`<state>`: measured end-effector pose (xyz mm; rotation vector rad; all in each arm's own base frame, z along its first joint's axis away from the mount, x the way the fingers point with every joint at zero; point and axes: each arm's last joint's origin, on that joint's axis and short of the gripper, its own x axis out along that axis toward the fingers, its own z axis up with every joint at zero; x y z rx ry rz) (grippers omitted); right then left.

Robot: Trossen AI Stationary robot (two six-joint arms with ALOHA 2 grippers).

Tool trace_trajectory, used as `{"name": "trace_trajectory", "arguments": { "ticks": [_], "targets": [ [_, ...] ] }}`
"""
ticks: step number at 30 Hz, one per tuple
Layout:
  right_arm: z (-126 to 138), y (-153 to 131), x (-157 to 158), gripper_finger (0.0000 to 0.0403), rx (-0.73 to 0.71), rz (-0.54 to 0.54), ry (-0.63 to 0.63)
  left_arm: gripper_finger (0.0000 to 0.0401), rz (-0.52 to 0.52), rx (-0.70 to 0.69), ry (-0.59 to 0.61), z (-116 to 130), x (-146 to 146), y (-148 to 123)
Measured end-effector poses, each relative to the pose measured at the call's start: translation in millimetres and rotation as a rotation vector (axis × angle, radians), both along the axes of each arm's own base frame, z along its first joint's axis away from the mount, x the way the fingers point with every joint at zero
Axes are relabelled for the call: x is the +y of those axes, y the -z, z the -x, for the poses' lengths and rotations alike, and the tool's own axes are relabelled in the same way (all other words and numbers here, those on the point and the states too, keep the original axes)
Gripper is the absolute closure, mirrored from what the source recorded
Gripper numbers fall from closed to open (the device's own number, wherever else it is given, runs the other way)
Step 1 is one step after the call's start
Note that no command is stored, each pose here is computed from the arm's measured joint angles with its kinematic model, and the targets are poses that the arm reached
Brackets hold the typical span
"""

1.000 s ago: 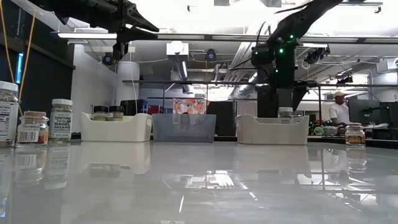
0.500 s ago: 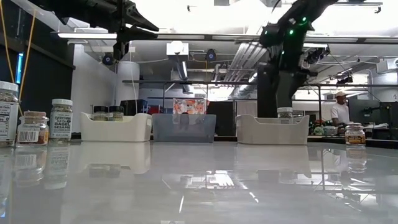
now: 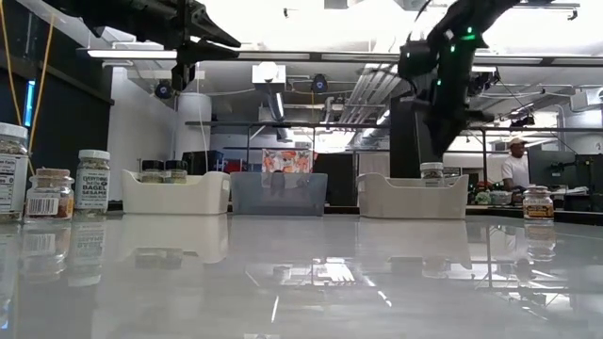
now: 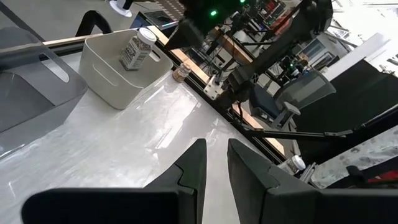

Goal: Sort spices by type
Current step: Put the top right white seasoning bottle into the gray bin

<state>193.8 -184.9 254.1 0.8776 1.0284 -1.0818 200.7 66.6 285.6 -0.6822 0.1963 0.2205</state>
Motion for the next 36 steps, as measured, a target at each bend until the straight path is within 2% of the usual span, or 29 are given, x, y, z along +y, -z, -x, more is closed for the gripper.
{"name": "trace_trajectory", "arguments": {
  "ticks": [4,14,21,32,36],
  "targets": [
    [6,16,-8,0.0399,0.033,-0.015,0.098,0.0347,0.007,-0.001,-0.001,0,0,0],
    [8,34,-14,0.0402,-0.021,0.011,0.191,0.0347,0.0,-0.001,0.0,0,0,0],
    [8,36,-16,0.0402,-0.01,0.072,0.247,0.0347,-0.01,0.001,0.003,0,0,0],
    [13,36,-21,0.0402,0.009,0.107,0.261,0.0347,-0.011,0.002,0.003,0,0,0],
    [12,36,-20,0.0403,-0.004,0.079,0.233,0.0347,-0.009,0.002,0.002,0,0,0]
  ]
}}
